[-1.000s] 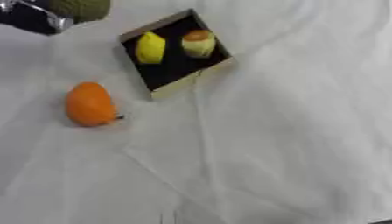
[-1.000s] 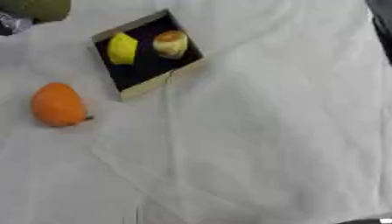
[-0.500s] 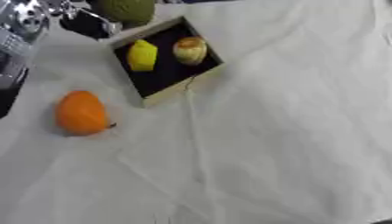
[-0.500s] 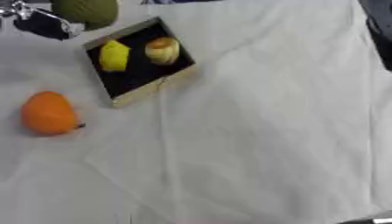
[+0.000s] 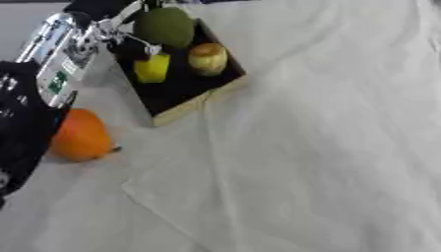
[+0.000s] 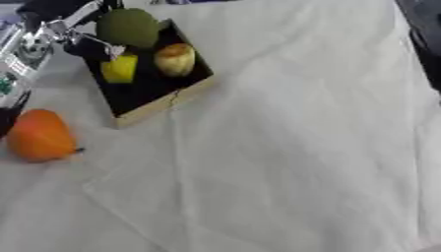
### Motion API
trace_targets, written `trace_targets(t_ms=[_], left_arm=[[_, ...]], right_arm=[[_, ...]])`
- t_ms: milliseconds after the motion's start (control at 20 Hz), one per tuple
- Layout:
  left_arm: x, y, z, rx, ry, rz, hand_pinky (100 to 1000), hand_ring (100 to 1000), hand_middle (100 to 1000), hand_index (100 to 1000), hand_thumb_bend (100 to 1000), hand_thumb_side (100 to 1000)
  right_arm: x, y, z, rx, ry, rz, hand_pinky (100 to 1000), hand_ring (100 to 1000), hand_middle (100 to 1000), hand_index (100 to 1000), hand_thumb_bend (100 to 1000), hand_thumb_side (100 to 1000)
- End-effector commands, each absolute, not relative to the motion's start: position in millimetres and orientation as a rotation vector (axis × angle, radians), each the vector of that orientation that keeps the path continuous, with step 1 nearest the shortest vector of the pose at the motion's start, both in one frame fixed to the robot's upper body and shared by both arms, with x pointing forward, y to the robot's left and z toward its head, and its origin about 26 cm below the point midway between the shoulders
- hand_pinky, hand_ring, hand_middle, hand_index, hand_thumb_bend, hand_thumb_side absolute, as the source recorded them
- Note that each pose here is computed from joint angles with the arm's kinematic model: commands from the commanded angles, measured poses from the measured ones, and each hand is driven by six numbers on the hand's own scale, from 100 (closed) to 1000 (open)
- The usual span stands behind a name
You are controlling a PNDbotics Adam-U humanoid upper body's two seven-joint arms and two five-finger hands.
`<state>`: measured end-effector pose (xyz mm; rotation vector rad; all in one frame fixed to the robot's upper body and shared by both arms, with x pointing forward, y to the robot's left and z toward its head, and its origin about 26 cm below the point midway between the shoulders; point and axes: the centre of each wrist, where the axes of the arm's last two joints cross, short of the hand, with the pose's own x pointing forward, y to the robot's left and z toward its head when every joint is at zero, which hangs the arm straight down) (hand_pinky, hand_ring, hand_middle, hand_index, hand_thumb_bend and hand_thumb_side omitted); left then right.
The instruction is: Pick up objects on the table and place them in the box.
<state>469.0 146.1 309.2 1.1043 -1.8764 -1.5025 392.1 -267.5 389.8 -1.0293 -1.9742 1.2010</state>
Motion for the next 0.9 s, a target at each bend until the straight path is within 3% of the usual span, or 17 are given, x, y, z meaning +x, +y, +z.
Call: trace_targets(t_ms=[50, 150, 250, 300, 450, 650, 900], left_arm=[[471, 146, 321, 1.165, -1.906, -1.493, 578, 577, 557, 609, 256, 100], [472, 146, 320, 1.173, -1.902, -1.495, 610, 602, 586, 647, 290, 100], [472, 146, 319, 1.172, -1.905, -1.502, 671, 671, 658, 724, 352, 100], [472, 146, 319, 1.167, -1.907, -1.511, 721, 742, 734, 813, 384, 100], [469, 145, 323, 1.119, -1.934, -1.539, 775, 808, 817, 899, 417, 114], [462, 145, 333, 1.064, -1.972, -1.547, 781, 816, 827, 913, 407, 227], [453, 149, 344, 1.056, -1.953, -1.54, 786, 821, 822, 902, 416, 242]], right_arm=[[387, -268, 403, -1.061, -1.997, 1.196, 890, 893, 800, 871, 100, 324], [387, -268, 403, -1.058, -1.998, 1.195, 890, 893, 800, 871, 100, 326], [387, -269, 402, -1.058, -1.994, 1.194, 891, 893, 800, 871, 100, 328], [387, -270, 401, -1.058, -1.993, 1.194, 891, 893, 800, 871, 100, 330], [388, -274, 399, -1.057, -1.985, 1.191, 890, 893, 799, 871, 100, 331], [390, -278, 395, -1.057, -1.966, 1.185, 891, 893, 799, 871, 100, 334], [393, -283, 390, -1.056, -1.941, 1.186, 891, 893, 799, 871, 100, 334]])
